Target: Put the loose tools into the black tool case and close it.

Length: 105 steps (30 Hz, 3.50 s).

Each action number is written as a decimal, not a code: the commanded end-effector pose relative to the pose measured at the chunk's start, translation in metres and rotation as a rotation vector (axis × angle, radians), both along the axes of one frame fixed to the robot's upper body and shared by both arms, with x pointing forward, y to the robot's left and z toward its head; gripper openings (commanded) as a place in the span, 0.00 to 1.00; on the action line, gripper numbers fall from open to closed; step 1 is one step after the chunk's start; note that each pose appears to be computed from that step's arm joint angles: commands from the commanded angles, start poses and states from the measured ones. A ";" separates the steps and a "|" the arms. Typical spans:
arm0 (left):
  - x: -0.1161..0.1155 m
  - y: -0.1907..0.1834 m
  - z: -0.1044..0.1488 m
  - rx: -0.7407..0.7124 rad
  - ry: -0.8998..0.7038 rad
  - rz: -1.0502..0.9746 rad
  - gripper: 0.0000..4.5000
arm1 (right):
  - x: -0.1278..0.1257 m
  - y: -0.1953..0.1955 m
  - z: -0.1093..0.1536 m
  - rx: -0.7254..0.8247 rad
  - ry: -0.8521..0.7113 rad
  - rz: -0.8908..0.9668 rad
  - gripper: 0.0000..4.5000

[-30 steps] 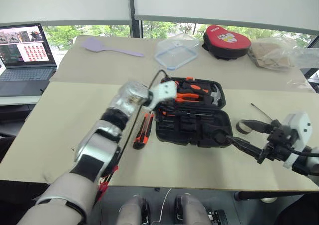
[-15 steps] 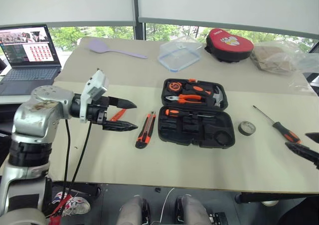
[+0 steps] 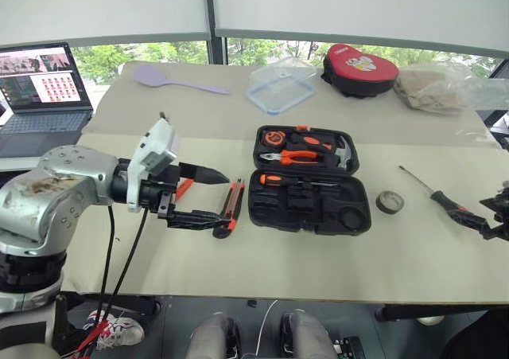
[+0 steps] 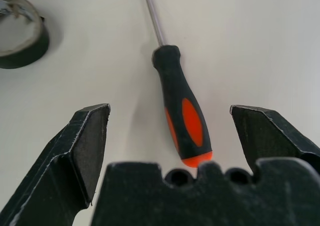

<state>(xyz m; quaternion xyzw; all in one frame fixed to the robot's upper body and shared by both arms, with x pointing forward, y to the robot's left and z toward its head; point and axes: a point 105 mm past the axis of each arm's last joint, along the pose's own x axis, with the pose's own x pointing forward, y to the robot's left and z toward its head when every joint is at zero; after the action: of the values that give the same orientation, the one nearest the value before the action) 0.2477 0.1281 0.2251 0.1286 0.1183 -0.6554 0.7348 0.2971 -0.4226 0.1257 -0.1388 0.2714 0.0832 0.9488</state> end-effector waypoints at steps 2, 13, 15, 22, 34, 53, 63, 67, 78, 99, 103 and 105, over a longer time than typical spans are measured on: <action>-0.006 -0.001 0.007 0.017 -0.055 -0.009 0.99 | 0.005 0.001 -0.010 0.037 0.037 0.003 1.00; -0.005 -0.005 0.011 0.026 -0.068 -0.019 1.00 | 0.003 0.009 -0.022 0.176 0.067 0.016 0.38; -0.004 -0.005 0.010 0.029 -0.070 -0.019 1.00 | 0.001 0.007 -0.015 0.176 0.044 0.025 0.22; -0.004 -0.001 0.004 0.047 -0.058 -0.024 1.00 | 0.003 0.052 0.051 0.155 -0.088 0.355 0.22; 0.010 -0.005 -0.002 0.059 -0.083 -0.068 1.00 | 0.027 0.199 0.070 -0.200 -0.087 1.026 0.22; 0.015 -0.007 0.001 0.059 -0.138 -0.063 1.00 | 0.060 0.203 0.036 -0.397 -0.030 1.110 0.22; 0.019 -0.007 0.002 0.056 -0.152 -0.054 1.00 | 0.062 0.214 0.042 -0.392 -0.046 1.132 0.33; 0.020 -0.007 0.002 0.057 -0.156 -0.051 1.00 | 0.064 0.219 0.055 -0.329 -0.087 1.114 0.63; 0.023 -0.009 0.003 0.057 -0.164 -0.054 1.00 | 0.067 0.246 0.070 -0.118 -0.169 1.069 0.93; 0.029 -0.006 -0.001 0.077 -0.171 -0.033 1.00 | 0.069 0.266 0.009 -0.169 -0.043 1.118 0.01; 0.031 -0.004 -0.001 0.078 -0.174 -0.026 1.00 | 0.064 0.263 -0.002 -0.218 -0.002 1.147 0.01; 0.031 -0.004 -0.002 0.079 -0.176 -0.022 1.00 | 0.061 0.263 -0.003 -0.222 0.006 1.160 0.01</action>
<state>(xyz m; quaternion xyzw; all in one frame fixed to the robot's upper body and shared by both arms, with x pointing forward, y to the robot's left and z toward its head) 0.2801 0.1258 0.2152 0.2021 0.0993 -0.6426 0.7323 0.3672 -0.1581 0.1408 -0.3532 0.1294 0.5428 0.7509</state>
